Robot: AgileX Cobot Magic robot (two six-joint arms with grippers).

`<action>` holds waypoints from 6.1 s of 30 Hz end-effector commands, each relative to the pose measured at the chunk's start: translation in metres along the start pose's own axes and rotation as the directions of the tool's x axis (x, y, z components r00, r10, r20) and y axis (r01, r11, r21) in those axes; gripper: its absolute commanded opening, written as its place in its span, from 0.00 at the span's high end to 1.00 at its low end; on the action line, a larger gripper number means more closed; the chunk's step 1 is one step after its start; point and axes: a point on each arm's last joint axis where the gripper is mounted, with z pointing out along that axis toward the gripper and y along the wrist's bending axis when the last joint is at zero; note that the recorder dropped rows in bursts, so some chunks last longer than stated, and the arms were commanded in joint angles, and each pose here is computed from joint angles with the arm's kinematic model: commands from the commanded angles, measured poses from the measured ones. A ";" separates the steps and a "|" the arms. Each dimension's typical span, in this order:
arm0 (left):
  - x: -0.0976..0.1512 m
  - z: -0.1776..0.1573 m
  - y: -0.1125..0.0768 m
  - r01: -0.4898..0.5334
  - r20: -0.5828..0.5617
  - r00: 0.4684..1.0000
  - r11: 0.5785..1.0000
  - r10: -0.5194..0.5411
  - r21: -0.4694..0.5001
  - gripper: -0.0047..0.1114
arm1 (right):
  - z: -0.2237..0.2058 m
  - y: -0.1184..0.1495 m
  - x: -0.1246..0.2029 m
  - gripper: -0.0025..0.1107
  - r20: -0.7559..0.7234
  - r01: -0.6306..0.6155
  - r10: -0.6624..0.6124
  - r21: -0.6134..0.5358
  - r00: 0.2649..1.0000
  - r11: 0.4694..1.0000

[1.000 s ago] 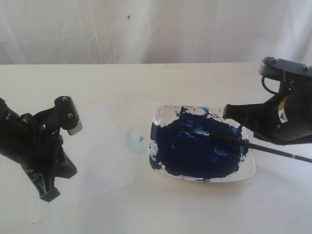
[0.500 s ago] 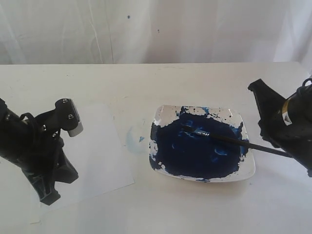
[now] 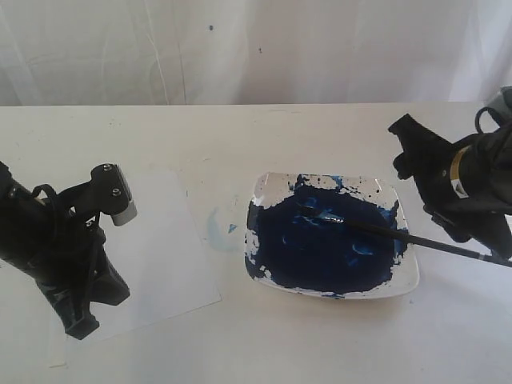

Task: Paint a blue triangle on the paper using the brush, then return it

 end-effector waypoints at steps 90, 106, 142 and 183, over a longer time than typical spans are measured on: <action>0.001 0.001 -0.006 -0.022 0.006 1.000 0.999 0.022 0.043 0.96 | 0.108 -0.058 -0.014 0.63 0.017 -0.553 0.576 0.305 0.817 0.776; -0.001 0.001 -0.006 -0.018 0.020 1.000 0.999 0.017 0.050 0.96 | 0.108 -0.061 -0.019 0.63 0.032 -0.580 0.600 0.304 0.799 0.756; -0.001 0.001 -0.006 -0.021 0.022 1.000 0.999 0.020 0.046 0.96 | 0.099 -0.057 -0.026 0.63 0.036 -0.595 0.610 0.271 0.792 0.756; -0.001 0.001 -0.006 -0.021 0.022 1.000 0.999 0.020 0.046 0.96 | 0.099 -0.057 -0.026 0.86 0.039 -0.596 0.610 0.277 0.791 0.754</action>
